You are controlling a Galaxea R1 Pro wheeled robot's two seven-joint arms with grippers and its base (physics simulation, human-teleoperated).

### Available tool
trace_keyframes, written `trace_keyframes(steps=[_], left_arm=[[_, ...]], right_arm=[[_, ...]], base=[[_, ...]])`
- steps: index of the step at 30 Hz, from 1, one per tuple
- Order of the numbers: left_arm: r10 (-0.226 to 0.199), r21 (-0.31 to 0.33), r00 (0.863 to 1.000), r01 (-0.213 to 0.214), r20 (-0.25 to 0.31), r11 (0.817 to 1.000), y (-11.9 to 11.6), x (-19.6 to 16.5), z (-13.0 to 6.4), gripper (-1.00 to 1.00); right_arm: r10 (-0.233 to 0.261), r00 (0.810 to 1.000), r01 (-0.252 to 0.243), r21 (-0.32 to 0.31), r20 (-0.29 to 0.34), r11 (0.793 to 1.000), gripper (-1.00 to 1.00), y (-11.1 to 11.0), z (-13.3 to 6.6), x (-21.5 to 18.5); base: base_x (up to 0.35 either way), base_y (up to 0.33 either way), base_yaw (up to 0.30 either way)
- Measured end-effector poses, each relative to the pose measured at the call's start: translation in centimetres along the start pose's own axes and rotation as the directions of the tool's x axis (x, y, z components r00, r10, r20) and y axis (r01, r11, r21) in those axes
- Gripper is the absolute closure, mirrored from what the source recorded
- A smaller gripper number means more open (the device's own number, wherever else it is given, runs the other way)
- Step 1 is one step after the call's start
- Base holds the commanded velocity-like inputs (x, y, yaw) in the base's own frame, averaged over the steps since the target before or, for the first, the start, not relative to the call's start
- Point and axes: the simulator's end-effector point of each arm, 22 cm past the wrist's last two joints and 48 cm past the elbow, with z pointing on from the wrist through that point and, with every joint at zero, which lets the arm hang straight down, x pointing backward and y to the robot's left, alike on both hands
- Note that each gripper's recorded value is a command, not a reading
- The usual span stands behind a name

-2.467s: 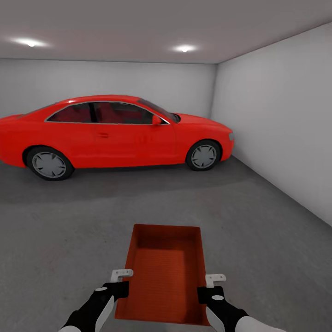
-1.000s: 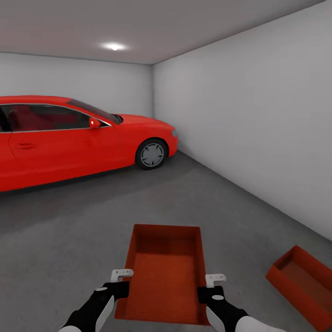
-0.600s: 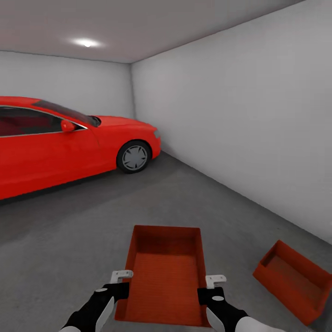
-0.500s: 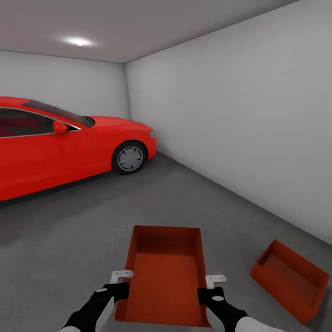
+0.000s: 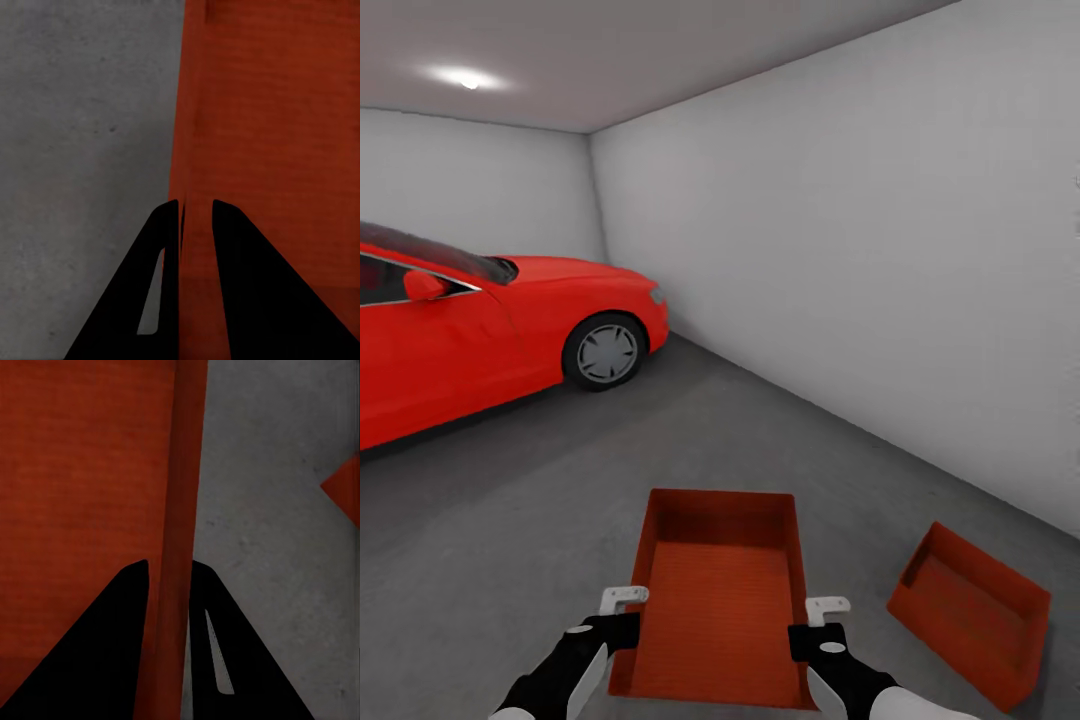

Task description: Move the two storage containers from the living room to the garage. In the garage, place one container on the floor and stack the other container on top of it (either order is fine).

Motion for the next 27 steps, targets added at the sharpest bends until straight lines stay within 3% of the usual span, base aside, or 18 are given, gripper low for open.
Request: trace_keyframes(steps=[27], left_arm=[[-0.001,0.000,1.000,0.001,0.000,1.000,0.03,0.01,0.00,1.00]], right_arm=[[-0.001,1.000,0.001,0.000,0.000,1.000,1.00,0.03,-0.01,-0.02]], base=[[0.321,0.000,-0.255]])
